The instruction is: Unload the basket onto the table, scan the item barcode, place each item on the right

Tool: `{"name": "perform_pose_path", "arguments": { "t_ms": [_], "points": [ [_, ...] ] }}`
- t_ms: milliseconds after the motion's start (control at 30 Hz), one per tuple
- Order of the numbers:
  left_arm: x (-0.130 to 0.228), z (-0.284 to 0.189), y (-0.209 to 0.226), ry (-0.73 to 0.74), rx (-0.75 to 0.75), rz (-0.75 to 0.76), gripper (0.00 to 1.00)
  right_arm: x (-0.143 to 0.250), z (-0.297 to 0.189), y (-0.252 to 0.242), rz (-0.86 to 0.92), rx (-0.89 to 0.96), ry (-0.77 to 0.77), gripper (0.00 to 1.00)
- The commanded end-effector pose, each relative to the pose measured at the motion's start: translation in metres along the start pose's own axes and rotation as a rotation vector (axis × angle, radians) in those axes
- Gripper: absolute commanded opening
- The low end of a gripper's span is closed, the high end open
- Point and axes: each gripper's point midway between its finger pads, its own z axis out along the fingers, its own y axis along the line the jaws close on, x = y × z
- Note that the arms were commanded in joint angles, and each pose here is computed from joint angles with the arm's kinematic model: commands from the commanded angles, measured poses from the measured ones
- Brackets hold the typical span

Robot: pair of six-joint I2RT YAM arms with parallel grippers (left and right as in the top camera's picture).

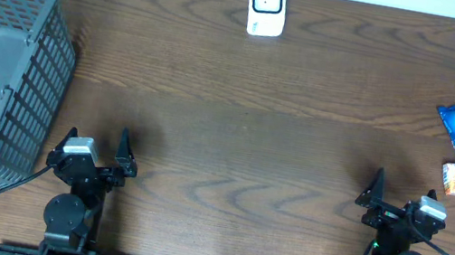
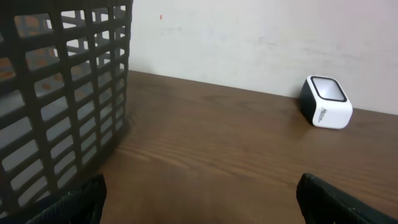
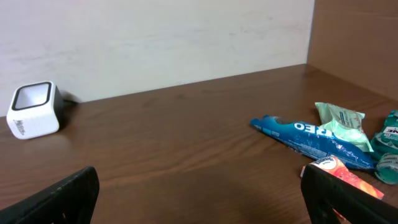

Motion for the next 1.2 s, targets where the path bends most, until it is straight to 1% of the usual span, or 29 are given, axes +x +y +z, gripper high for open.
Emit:
{"name": "perform_pose_path", "arguments": {
  "t_ms": [0,367,533,1167],
  "points": [
    [0.017,0.0,0.004,0.051,-0.019,0.012,0.98,0.0,0.0,0.0,0.012,-0.001,0.0,0.99],
    [0.017,0.0,0.002,0.054,-0.003,0.054,0.98,0.0,0.0,0.0,0.012,-0.001,0.0,0.99],
    [0.019,0.0,-0.003,0.06,0.028,0.119,0.98,0.0,0.0,0.0,0.012,-0.001,0.0,0.99],
    [0.019,0.0,-0.006,0.063,0.042,0.117,0.98,0.0,0.0,0.0,0.012,-0.001,0.0,0.99]
  ]
}}
